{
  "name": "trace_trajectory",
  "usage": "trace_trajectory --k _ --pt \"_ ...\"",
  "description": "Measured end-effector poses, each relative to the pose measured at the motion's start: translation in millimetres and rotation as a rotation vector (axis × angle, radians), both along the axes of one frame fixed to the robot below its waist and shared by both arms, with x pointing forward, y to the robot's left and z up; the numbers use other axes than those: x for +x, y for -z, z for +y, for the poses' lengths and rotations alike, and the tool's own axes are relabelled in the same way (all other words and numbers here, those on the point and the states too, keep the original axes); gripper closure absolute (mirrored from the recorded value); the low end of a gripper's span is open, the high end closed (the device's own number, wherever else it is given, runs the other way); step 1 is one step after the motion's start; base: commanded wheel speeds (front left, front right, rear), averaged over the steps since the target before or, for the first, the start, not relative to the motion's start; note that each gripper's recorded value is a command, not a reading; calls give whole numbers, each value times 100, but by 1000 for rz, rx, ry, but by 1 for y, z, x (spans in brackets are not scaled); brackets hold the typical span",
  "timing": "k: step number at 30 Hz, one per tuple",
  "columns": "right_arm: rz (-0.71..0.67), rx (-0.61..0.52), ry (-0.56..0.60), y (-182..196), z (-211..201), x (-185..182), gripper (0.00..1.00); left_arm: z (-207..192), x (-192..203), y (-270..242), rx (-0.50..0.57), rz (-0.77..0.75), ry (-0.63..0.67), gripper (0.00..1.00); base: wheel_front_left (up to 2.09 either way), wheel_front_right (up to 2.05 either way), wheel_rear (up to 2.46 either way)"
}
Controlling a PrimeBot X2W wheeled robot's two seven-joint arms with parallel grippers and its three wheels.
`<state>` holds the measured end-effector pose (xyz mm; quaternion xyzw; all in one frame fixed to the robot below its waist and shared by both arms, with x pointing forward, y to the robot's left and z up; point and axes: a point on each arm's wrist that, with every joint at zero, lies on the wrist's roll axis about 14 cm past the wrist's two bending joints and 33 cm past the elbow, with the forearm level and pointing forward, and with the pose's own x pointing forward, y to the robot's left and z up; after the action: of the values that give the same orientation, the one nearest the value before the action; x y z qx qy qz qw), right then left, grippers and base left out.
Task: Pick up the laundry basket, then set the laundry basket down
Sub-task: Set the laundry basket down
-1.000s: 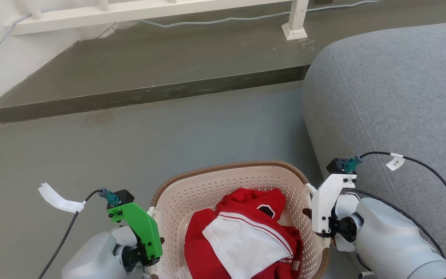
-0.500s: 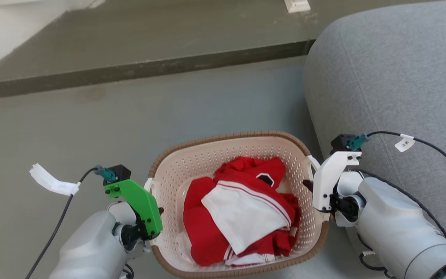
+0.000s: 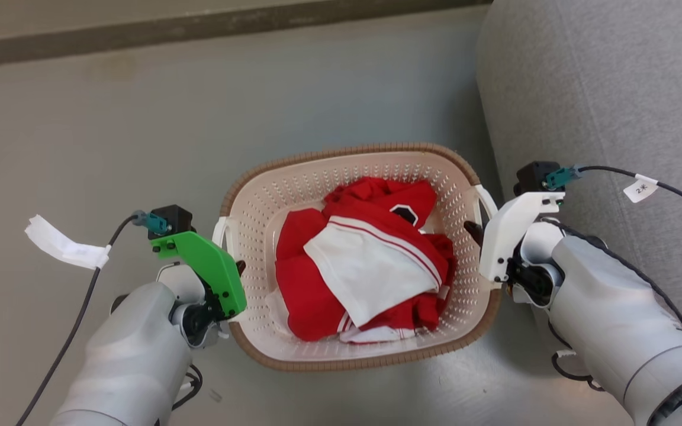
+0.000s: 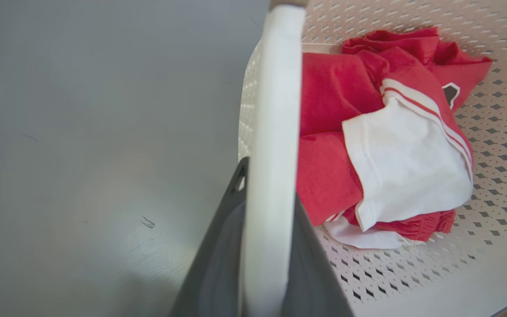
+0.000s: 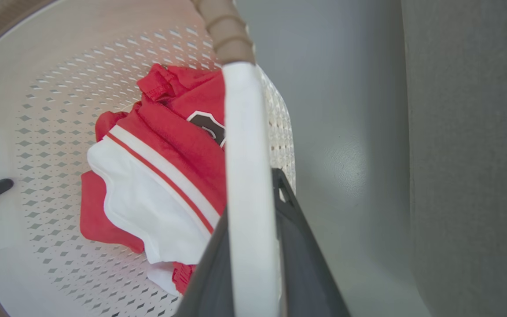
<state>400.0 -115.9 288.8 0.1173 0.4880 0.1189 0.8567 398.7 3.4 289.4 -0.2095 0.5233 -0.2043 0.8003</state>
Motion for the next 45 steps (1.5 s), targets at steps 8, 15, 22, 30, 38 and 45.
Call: trace_trajectory --k 8,15,22,30,38,45 --pt "-19 2 4 21 1 22 100 0 19 24 -16 -1 -47 100 0 0 0" --pt "-11 6 4 43 3 33 100 0 29 45 -22 10 -72 100 0 0 0" --pt "29 12 10 75 5 33 100 2 34 73 -18 35 -87 100 0 0 0" --pt "56 26 14 104 12 30 100 6 35 101 -8 36 -99 100 0 0 0" --pt "75 8 28 124 5 19 100 1 28 118 -18 53 -100 100 0 0 0" --pt "56 -8 50 131 -2 21 100 -4 27 123 -34 46 -101 100 0 0 0"
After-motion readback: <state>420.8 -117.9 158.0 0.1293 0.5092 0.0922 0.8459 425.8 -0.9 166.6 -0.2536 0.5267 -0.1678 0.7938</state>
